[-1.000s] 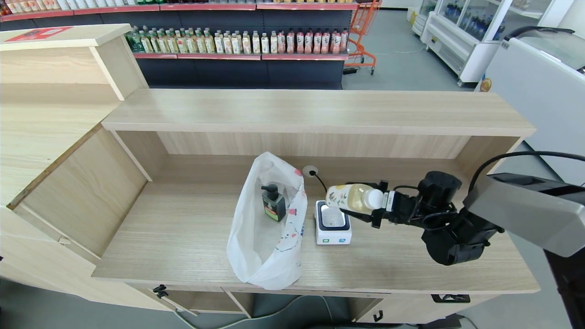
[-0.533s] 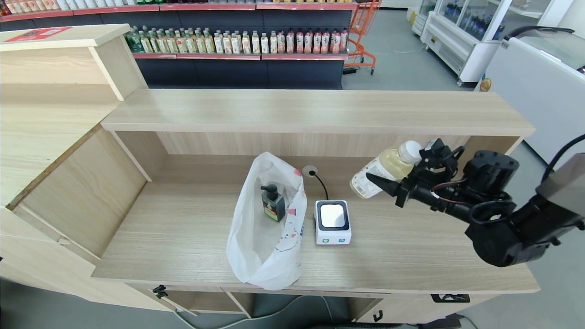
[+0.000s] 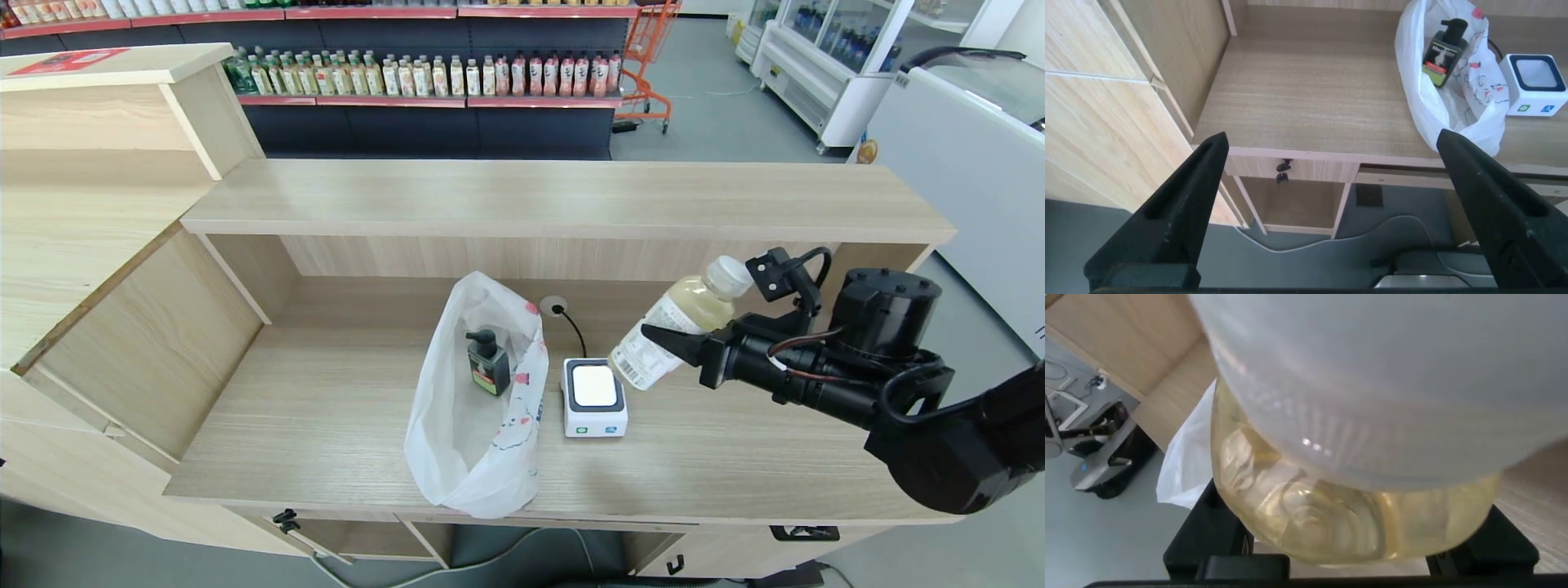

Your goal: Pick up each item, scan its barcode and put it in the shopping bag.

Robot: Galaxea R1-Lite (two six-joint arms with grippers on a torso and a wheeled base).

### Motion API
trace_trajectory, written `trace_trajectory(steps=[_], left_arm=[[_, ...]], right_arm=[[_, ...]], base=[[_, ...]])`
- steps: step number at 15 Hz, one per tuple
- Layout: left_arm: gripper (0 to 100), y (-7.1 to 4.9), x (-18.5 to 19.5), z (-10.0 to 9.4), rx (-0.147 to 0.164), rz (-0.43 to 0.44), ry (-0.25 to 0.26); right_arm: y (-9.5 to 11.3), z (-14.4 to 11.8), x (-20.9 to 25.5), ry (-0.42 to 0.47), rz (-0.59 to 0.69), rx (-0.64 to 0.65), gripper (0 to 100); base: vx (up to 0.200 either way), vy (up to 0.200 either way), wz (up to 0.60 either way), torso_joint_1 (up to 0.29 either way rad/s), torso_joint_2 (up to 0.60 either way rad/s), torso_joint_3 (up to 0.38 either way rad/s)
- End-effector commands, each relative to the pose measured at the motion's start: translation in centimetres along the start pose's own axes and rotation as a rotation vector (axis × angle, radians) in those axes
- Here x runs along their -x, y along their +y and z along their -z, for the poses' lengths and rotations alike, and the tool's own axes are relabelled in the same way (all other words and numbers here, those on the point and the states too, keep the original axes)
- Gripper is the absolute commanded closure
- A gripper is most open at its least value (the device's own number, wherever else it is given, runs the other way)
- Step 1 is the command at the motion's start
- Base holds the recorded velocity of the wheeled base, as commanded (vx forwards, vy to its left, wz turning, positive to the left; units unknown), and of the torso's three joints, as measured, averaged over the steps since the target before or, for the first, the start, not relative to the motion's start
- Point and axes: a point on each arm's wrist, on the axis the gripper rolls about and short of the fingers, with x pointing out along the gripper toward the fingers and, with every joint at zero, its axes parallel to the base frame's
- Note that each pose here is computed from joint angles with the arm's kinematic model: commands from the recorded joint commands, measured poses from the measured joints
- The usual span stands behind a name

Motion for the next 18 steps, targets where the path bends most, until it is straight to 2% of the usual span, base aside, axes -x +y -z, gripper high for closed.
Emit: trace_trajectory(steps=[1, 6, 12, 15, 18], left_arm=[[0, 0.0, 0.0, 0.0, 0.000, 0.000, 0.000], [0, 0.0, 0.0, 0.0, 0.000, 0.000, 0.000], [0, 0.0, 0.0, 0.0, 0.000, 0.000, 0.000], [0, 0.0, 0.0, 0.0, 0.000, 0.000, 0.000], [0, 0.0, 0.0, 0.0, 0.000, 0.000, 0.000]], right_arm=[[0.5, -0.2, 0.0, -0.004, -0.015, -0.001, 100], [1.1, 0.1, 0.0, 0.006, -0.031, -0.004, 100], [3.2, 0.9, -0.9, 0.037, -0.102, -0.036, 100], [5.1, 2.5, -2.6, 0.096, -0.171, -0.049, 100], [5.3, 5.2, -4.0, 0.146, -0.186, -0.040, 100]], base=[[0.000, 0.000, 0.00, 0.000, 0.00, 0.000], [0.000, 0.000, 0.00, 0.000, 0.00, 0.000], [0.000, 0.200, 0.00, 0.004, 0.00, -0.001], [0.000, 0.133, 0.00, -0.005, 0.00, 0.003], [0.000, 0.000, 0.00, 0.000, 0.00, 0.000]])
